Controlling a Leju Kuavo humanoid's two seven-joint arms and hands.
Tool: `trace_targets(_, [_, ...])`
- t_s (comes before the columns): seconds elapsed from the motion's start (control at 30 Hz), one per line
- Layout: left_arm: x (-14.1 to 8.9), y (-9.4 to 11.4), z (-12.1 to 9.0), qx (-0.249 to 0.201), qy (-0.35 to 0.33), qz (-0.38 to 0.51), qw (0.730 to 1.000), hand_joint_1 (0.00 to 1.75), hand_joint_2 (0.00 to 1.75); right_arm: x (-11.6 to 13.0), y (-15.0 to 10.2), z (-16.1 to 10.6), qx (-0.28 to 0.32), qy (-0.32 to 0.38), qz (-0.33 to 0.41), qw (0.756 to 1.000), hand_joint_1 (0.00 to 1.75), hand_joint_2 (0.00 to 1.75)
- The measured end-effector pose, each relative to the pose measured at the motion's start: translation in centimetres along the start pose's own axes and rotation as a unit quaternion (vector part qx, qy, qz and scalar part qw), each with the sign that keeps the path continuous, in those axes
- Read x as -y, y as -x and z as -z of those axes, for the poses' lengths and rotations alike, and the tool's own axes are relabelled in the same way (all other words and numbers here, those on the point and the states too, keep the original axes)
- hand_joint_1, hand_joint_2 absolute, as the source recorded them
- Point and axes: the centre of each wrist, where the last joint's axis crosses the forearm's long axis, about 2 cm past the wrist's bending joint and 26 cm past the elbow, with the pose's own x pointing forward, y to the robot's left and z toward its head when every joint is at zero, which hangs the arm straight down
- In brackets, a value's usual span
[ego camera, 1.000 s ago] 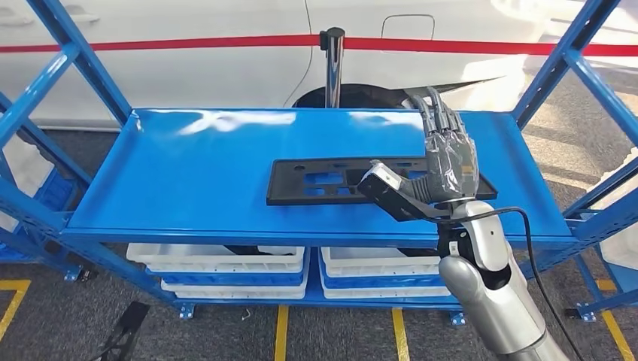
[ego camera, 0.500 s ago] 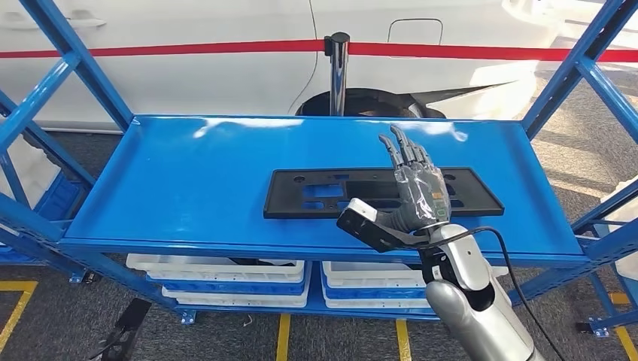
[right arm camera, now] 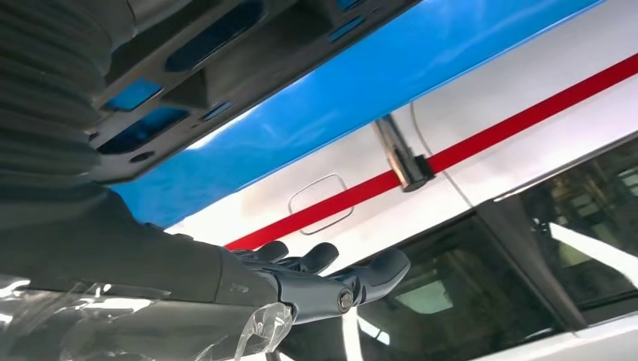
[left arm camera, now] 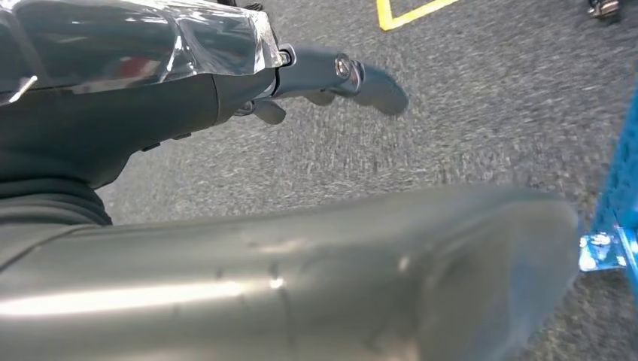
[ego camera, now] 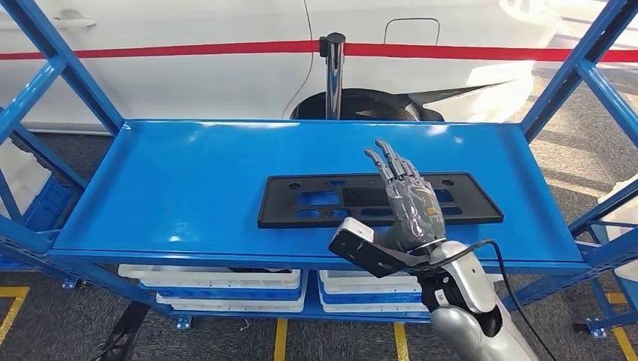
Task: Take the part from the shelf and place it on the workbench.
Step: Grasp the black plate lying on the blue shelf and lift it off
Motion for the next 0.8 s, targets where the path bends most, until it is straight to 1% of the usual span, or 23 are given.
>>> trace_targets(0.13, [0.0,0.0,0.0,0.001,0.000,-0.001,1.000,0.00,0.00,0.3,-0.4,-0.2,0.006,-0.007,0.002,1.000,0.00,1.75])
trace_targets(0.27, [0.2,0.2,0.0,0.000,0.002,-0.004,1.000,0.00,0.00,-0.3,0.0,-1.0,-0.002,-0.026,0.009,1.000,0.00,1.75])
trace_targets(0.4, [0.3,0.3,-0.1,-0.001,0.001,-0.005,1.000,0.00,0.00,-0.5,0.2,-1.4,-0.002,-0.031,0.015,0.999,0.00,1.75])
trace_targets(0.63, [0.2,0.2,0.0,-0.001,0.001,0.001,1.000,0.00,0.00,-1.0,0.1,-1.9,-0.003,-0.043,0.025,0.999,0.00,1.75])
trace_targets(0.8, [0.3,0.3,-0.1,-0.002,0.002,0.001,1.000,0.00,0.00,-2.0,-0.2,-2.5,-0.003,-0.061,0.034,0.998,0.00,1.75])
